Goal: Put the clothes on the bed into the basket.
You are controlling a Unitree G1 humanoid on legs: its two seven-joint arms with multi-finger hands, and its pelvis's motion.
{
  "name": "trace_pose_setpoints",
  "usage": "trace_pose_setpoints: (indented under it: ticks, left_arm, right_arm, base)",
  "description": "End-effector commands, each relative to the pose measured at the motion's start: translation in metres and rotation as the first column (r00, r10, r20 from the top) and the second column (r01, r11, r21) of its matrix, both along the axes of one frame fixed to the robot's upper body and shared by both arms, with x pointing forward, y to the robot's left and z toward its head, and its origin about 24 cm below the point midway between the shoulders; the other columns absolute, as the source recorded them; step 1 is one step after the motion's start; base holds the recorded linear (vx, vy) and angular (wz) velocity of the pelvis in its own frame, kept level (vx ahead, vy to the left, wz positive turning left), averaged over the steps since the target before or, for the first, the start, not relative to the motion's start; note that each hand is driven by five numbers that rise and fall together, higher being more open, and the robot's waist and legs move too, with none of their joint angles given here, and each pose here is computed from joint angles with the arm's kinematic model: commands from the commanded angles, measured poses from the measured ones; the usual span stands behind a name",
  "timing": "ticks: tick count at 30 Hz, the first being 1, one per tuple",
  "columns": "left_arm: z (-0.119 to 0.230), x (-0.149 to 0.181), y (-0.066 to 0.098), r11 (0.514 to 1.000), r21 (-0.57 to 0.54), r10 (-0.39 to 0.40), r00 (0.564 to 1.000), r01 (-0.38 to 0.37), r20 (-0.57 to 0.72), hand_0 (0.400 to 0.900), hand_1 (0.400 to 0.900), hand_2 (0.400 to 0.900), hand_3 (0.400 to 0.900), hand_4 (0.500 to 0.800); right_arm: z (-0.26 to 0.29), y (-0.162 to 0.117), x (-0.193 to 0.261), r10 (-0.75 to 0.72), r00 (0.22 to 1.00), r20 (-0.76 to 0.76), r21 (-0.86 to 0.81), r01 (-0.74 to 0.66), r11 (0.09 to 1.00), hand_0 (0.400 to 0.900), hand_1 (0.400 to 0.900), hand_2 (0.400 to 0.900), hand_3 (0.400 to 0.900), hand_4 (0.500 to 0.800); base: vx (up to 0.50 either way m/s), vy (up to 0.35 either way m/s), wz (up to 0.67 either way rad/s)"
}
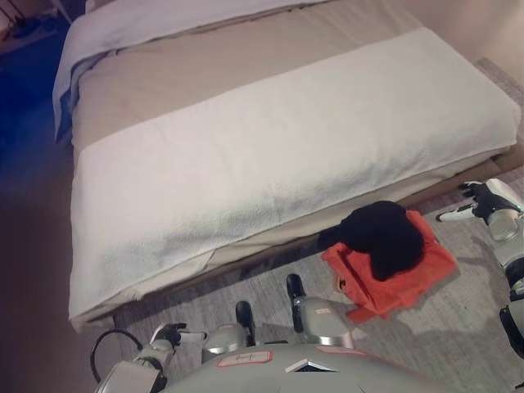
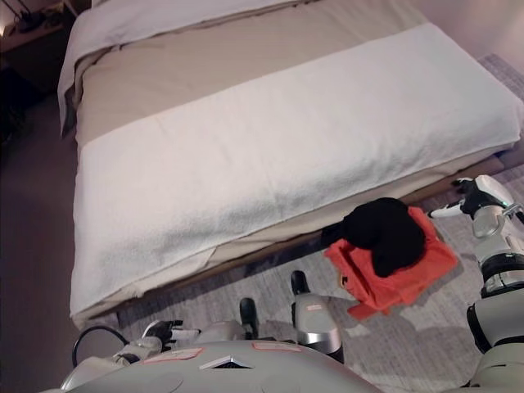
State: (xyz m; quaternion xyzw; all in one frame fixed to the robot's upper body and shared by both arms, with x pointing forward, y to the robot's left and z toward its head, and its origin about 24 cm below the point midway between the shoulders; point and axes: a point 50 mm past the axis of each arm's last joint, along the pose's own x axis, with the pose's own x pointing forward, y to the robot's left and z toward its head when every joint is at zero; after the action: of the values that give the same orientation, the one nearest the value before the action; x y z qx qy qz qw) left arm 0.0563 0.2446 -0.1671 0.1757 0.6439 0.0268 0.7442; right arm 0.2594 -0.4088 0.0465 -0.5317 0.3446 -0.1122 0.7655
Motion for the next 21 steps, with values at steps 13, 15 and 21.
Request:
trace_pose_setpoints:
  ticks: [13, 15, 21]
  left_arm:
    - [0.008, -0.006, 0.03, 0.996, 0.085, 0.01, 1.0, -0.008, -0.026, 0.9, 0.9, 0.9, 0.9, 0.8]
    - [0.008, -0.006, 0.029, 0.996, 0.085, 0.012, 1.0, -0.01, -0.026, 0.9, 0.9, 0.9, 0.9, 0.8]
    - [0.011, 0.006, 0.034, 0.995, 0.1, 0.025, 1.0, -0.026, 0.007, 0.9, 0.9, 0.9, 0.9, 0.8]
  right_arm:
    - [-0.056, 0.026, -0.017, -0.084, 0.994, -0.076, 0.214, 0.099, 0.972, 0.9, 0.9, 0.9, 0.9, 0.8]
    - [-0.076, 0.035, -0.028, -0.105, 0.985, -0.137, 0.223, 0.133, 0.966, 0.9, 0.9, 0.9, 0.9, 0.8]
    - [-0.144, 0.073, -0.089, -0.182, 0.914, -0.362, 0.302, 0.3, 0.905, 0.9, 0.9, 0.9, 0.9, 0.8]
  base:
    - [0.018, -0.015, 0.16]
    - [0.025, -0.007, 0.17]
    - [0.036, -0.01, 0.29]
